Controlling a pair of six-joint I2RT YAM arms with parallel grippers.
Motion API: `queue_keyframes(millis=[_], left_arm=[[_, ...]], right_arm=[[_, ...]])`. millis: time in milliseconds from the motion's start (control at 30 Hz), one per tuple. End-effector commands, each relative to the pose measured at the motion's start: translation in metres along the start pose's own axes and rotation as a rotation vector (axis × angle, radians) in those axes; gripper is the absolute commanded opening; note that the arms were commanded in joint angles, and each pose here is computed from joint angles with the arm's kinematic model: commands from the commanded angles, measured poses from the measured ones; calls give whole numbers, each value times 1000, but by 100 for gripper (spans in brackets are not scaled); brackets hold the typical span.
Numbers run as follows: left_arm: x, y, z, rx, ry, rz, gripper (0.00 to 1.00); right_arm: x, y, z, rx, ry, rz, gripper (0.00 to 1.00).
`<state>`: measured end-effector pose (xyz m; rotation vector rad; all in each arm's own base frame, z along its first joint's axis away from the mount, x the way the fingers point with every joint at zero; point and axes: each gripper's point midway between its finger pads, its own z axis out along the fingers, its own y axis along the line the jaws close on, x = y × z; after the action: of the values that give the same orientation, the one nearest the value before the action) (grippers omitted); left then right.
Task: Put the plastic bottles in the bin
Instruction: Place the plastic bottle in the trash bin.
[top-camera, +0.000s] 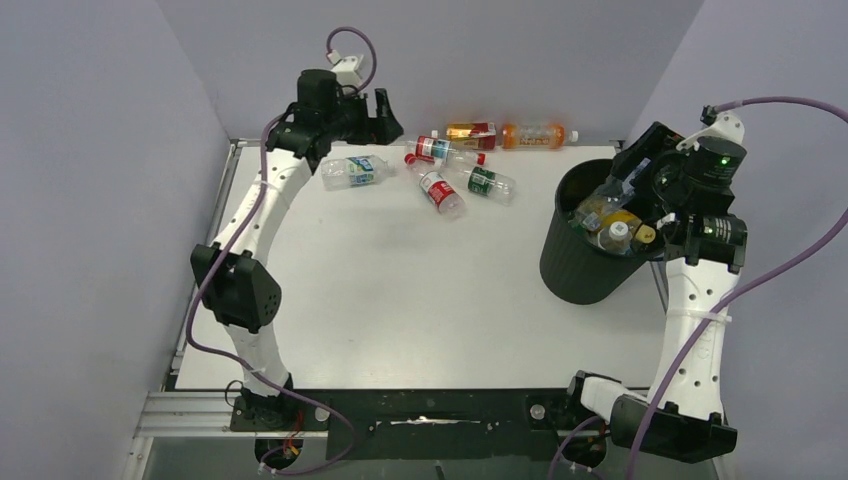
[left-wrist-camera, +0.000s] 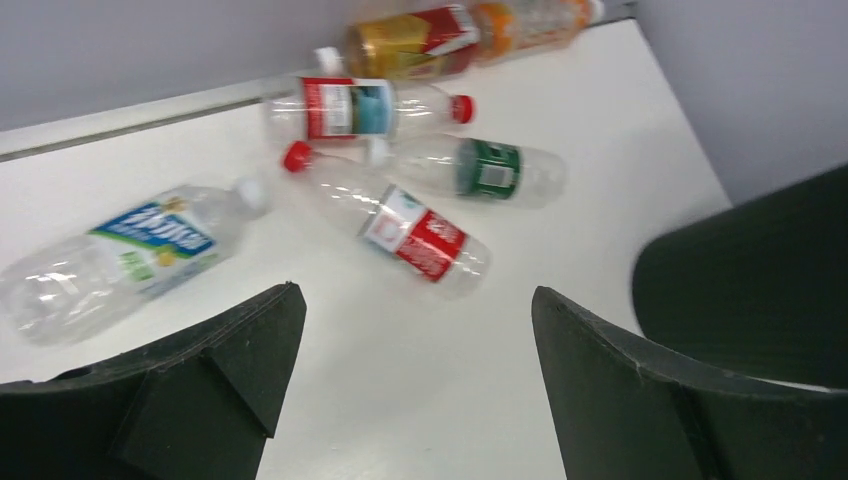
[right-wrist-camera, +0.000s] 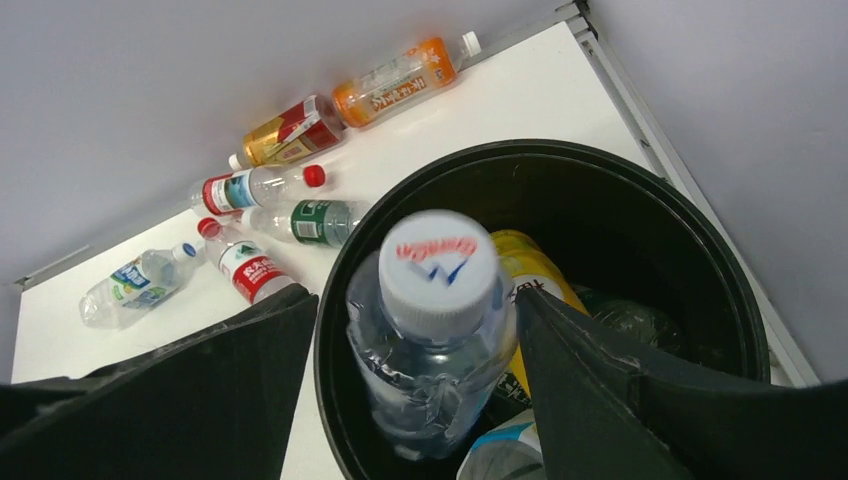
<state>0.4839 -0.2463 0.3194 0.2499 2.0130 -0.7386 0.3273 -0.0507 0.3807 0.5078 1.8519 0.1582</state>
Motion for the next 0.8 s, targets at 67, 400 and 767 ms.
queue_keyframes(millis=[67, 400, 767], left_arm=[[-7, 84, 9, -225, 13, 163, 85], [-15, 171, 45, -380, 74, 386, 85], [22, 208, 87, -278, 151, 531, 85]], right_arm=[[-25, -1, 4, 19, -64, -18, 82], [-27, 9, -7, -7, -52, -25, 90], [-13, 30, -13, -100, -3, -2, 91]])
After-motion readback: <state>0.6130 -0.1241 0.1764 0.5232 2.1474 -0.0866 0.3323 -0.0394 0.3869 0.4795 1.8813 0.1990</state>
